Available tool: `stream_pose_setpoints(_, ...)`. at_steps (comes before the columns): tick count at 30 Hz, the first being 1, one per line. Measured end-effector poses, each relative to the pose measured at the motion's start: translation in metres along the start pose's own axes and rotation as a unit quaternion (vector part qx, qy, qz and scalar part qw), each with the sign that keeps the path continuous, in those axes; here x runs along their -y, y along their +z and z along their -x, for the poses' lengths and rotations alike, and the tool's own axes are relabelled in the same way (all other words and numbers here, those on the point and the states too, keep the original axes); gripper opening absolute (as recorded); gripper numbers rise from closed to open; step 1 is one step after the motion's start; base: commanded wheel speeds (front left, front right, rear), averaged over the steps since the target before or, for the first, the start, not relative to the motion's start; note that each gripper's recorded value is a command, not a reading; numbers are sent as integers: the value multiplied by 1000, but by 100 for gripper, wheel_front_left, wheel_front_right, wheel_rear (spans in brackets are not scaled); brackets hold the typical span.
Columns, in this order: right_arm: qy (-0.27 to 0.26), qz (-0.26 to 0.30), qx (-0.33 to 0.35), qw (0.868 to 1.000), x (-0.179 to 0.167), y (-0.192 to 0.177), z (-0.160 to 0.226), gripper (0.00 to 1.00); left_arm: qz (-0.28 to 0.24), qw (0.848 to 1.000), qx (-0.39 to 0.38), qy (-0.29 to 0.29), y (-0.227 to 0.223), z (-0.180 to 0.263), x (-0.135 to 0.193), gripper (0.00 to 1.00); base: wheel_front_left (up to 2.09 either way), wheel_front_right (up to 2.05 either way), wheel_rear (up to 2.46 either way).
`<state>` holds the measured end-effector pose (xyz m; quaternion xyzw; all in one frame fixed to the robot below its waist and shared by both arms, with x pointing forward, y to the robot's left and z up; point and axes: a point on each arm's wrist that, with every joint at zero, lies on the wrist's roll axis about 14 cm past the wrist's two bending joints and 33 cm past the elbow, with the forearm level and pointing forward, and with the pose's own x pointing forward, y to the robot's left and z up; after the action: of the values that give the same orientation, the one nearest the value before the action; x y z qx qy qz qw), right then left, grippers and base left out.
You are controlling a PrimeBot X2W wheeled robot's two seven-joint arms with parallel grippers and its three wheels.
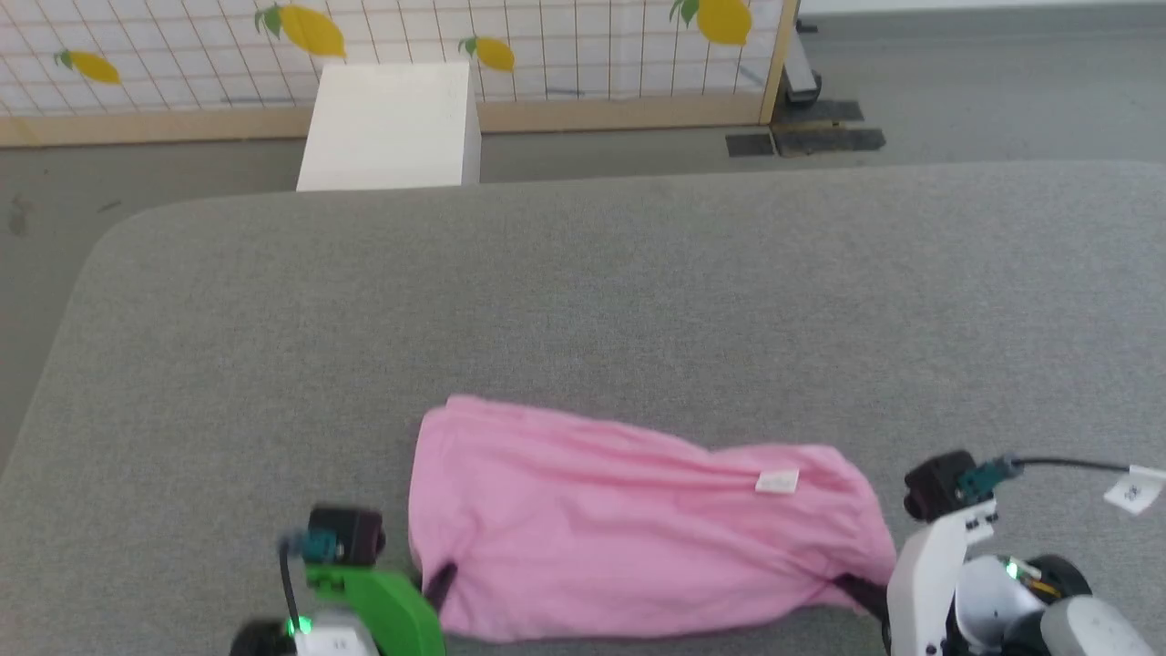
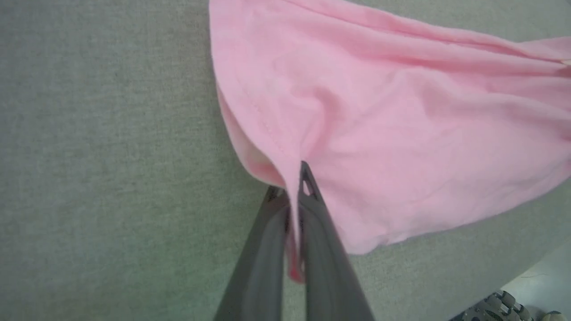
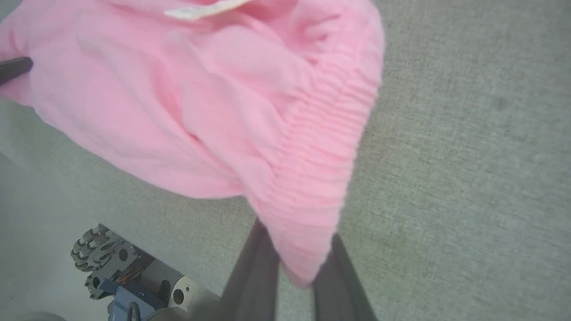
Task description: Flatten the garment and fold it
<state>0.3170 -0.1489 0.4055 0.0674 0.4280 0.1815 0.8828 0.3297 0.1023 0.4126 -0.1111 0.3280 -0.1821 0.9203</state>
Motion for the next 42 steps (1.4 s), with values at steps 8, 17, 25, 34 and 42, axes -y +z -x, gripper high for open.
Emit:
stream_pose_setpoints(8,-5,-35,9,999,2,-18,-2,100,60,998,-13,4,-27,6,9,100,0,0,0)
stream_pose_setpoints(17,-22,-14,152,988,-5,10,16,100,26,983,169,59,47,18,-16,100,0,0,0)
stream_pose_setpoints(25,-45,-4,195,980,7,40,43,100,-33,945,314,89,109,51,-25,100,0,0,0)
stream_pose_setpoints(34,-55,1,76,996,27,27,37,100,-93,895,420,120,157,98,-33,100,0,0,0)
stream_pose_setpoints(42,-27,12,-6,1000,18,26,7,100,-104,897,408,132,140,104,-42,100,0,0,0)
